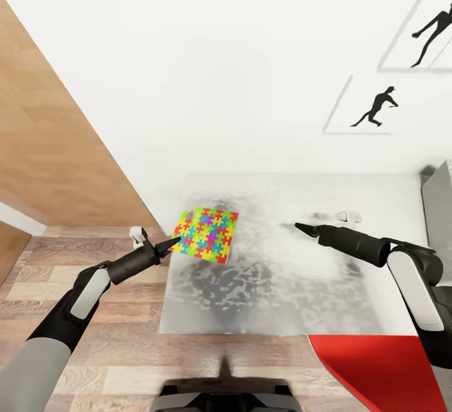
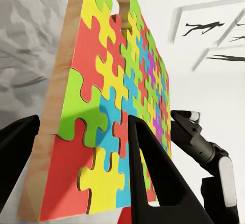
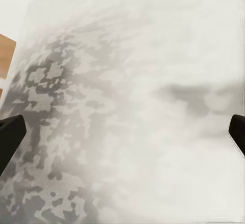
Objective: Put all the toys in the child's room - the three board games (two on the bed and one on the table), the two jigsaw puzzles on the table, and the tennis ball on the table - inside the toy box on the table in the child's room.
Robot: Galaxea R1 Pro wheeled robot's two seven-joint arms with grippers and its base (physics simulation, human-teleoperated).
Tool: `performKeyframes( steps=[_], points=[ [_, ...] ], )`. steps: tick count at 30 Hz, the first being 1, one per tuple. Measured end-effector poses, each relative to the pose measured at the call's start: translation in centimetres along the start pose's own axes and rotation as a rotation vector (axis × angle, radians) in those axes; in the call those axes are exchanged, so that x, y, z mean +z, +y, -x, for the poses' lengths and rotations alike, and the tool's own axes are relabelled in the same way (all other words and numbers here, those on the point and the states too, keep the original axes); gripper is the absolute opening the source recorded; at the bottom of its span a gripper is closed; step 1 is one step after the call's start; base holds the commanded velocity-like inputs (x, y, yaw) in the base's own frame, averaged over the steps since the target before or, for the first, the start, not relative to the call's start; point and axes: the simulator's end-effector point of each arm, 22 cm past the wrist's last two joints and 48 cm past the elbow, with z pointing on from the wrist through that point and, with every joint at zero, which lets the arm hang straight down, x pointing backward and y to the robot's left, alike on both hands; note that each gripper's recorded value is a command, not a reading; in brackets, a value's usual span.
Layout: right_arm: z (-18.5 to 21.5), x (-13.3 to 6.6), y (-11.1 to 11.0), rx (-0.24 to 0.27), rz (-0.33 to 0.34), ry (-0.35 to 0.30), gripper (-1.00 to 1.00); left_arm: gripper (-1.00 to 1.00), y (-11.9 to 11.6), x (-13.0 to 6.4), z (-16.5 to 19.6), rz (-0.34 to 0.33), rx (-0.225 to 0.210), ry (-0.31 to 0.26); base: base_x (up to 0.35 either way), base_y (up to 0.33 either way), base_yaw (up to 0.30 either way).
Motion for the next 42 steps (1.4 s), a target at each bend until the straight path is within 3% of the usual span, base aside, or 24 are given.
performKeyframes(
  steps=[28,42],
  points=[
    [1.1,-1.3,1.3,-0.013,0.008,-0.007,1.00,-1.00,-2.5,-0.1,0.6,-0.026,0.034,-0.006,0.000,0.000,-0.114],
    [0.9,-1.8,2.4,-0.009,0.023,0.017,1.00,-1.00,-3.7,-0.1,0.7,-0.038,0.031,0.004,0.000,0.000,-0.114]
  ],
)
